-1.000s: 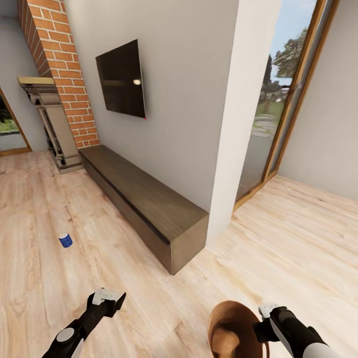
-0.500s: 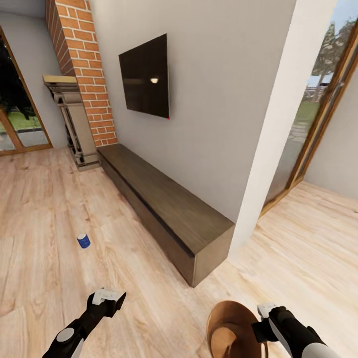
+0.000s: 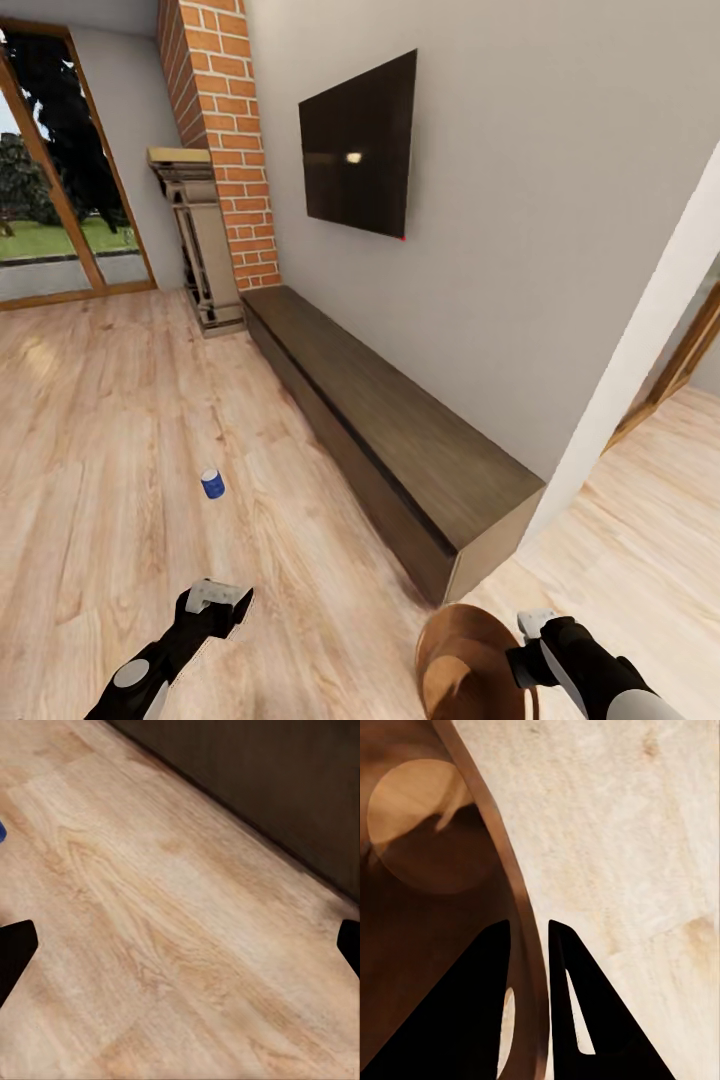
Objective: Put the three can of soda from the living room inside the tash can in the kitchen.
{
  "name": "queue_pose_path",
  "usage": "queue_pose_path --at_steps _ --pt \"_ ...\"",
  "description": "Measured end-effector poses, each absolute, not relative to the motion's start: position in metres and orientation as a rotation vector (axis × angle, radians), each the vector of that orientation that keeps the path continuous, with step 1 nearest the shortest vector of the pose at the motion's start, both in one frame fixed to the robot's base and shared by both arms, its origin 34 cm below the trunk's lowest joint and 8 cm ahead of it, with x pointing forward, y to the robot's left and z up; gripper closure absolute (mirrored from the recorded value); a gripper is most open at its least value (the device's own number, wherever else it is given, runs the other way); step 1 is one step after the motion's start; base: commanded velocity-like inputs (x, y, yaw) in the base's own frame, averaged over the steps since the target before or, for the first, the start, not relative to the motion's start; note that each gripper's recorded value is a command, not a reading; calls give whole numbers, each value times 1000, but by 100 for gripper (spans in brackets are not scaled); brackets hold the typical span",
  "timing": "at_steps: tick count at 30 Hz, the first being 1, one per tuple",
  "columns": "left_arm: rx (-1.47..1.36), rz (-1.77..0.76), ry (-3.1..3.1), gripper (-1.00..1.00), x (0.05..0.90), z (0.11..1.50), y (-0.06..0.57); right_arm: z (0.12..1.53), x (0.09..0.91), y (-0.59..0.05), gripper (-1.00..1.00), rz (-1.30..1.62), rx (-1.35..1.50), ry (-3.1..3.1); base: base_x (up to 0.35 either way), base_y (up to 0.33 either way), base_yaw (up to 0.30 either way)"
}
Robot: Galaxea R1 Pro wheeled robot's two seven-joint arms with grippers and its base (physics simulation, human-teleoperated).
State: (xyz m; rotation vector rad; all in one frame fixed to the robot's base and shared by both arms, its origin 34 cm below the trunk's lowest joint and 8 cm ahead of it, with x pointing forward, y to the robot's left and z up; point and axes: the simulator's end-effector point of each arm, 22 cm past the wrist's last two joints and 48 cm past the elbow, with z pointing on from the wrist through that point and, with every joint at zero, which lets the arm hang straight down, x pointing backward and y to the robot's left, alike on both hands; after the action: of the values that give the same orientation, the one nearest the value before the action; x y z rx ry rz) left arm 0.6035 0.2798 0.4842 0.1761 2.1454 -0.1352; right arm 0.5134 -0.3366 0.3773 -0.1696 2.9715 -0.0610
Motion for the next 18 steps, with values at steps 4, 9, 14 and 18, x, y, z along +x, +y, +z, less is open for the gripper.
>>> queue_pose_path --at_steps 4,9,14,18 --pt "176 -136 2148 -100 603 483 280 378 521 -335 100 -54 -175 2935 230 217 223" --pt "176 -136 2152 -100 602 481 280 376 521 -334 100 -51 -178 2930 115 256 221" --pt "176 -136 2155 -100 602 479 280 375 521 -334 100 -51 -178 2932 22 280 221" --pt "176 -137 2158 -100 601 478 280 374 520 -334 100 -51 -178 2935 6 286 221"
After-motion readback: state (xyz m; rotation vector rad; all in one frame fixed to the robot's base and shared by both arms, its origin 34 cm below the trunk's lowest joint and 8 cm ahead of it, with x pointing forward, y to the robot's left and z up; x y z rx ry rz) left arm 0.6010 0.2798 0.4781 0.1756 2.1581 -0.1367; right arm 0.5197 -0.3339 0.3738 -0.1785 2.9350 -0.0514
